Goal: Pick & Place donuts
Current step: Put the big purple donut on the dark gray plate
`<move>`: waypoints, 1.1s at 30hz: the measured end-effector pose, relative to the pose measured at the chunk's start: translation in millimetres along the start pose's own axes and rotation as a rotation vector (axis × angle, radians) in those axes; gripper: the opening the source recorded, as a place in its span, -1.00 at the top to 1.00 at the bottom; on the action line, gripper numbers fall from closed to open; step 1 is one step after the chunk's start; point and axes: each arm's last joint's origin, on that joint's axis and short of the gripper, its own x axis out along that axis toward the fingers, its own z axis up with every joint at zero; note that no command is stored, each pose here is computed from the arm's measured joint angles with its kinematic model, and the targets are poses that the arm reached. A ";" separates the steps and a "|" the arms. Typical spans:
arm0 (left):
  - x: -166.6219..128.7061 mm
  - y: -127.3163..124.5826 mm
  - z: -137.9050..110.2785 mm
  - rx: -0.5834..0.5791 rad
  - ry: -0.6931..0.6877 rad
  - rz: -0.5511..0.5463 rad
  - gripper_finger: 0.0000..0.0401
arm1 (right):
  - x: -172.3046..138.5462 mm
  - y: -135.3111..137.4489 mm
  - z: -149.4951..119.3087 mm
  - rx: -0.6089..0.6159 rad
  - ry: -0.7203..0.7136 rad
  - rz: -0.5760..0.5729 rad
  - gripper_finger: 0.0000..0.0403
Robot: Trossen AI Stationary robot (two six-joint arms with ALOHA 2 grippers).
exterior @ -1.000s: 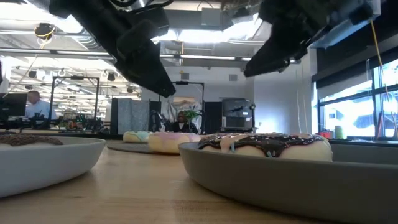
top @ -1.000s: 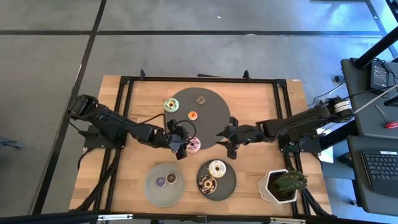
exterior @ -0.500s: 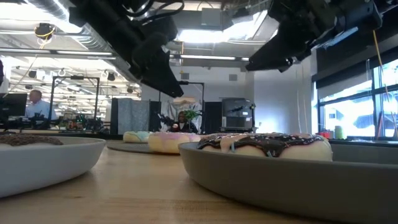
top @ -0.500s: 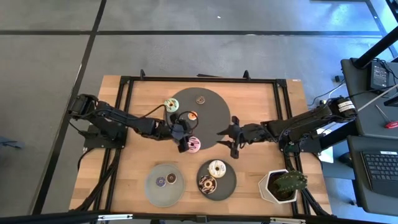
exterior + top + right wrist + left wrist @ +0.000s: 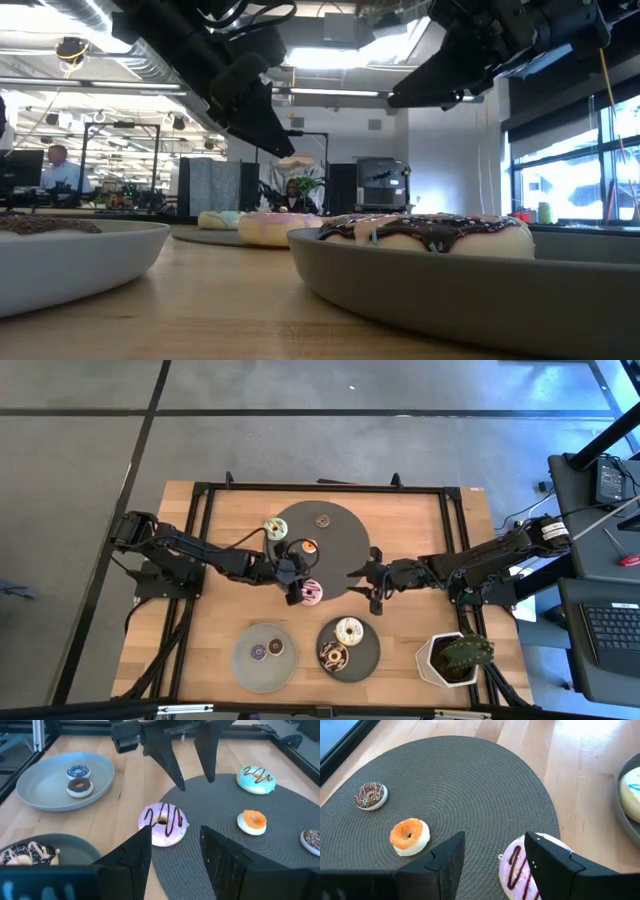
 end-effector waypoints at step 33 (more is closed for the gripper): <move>-13.2 8.4 0.9 0.047 0.007 0.111 0.17 | 104.1 -11.5 1.4 0.166 0.169 -0.031 0.17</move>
